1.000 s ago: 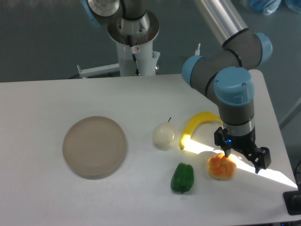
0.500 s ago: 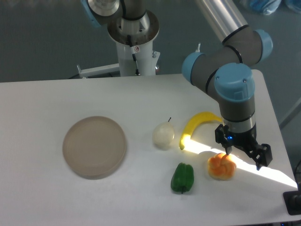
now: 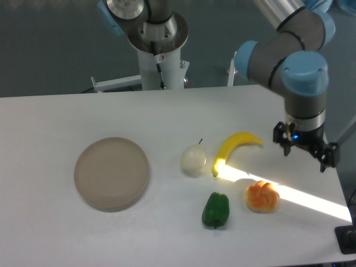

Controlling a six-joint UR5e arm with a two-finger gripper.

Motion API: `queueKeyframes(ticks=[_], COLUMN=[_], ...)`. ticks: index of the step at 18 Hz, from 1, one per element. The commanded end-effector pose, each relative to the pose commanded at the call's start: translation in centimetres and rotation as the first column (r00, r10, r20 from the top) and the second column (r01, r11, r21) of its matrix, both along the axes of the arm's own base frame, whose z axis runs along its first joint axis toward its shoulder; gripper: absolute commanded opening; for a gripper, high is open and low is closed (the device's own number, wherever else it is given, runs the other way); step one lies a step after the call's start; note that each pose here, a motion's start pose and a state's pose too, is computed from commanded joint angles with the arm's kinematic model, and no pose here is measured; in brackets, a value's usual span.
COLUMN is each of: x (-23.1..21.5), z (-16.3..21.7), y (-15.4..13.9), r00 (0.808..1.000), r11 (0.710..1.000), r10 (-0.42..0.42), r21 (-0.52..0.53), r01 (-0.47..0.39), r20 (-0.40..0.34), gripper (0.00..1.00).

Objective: Pick up the banana from the table
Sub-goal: 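Raise the open gripper up and away from the orange fruit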

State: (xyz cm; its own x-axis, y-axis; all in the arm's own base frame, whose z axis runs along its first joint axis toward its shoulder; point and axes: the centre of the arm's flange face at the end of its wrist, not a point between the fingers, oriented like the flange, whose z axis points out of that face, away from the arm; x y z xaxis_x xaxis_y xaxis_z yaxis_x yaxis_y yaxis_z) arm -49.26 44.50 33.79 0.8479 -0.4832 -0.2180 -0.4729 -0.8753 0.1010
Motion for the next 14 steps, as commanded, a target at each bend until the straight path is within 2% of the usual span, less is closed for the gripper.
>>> queueKeyframes(ticks=[3, 6, 8, 12, 14], x=[0.3, 2.4, 4.4, 6.2, 7.4], z=[-1.6, -3.4, -6.1, -7.6, -8.9], y=[-1.7, -1.9, -3.0, -2.9, -2.7], r00=[0.999, 0.996, 0.989, 0.961, 0.951], r11=[1.0, 0.999, 0.998, 0.99, 0.988], r10=[0.017, 0.023, 0.043, 0.102, 0.122], r21=[-0.015, -0.032, -0.041, 0.066, 0.06], r01=[-0.016, -0.021, -0.038, -0.122, -0.145], r20=[0.041, 0.083, 0.139, 0.256, 0.285], gripper=[1.0, 1.0, 1.0, 1.0, 1.0])
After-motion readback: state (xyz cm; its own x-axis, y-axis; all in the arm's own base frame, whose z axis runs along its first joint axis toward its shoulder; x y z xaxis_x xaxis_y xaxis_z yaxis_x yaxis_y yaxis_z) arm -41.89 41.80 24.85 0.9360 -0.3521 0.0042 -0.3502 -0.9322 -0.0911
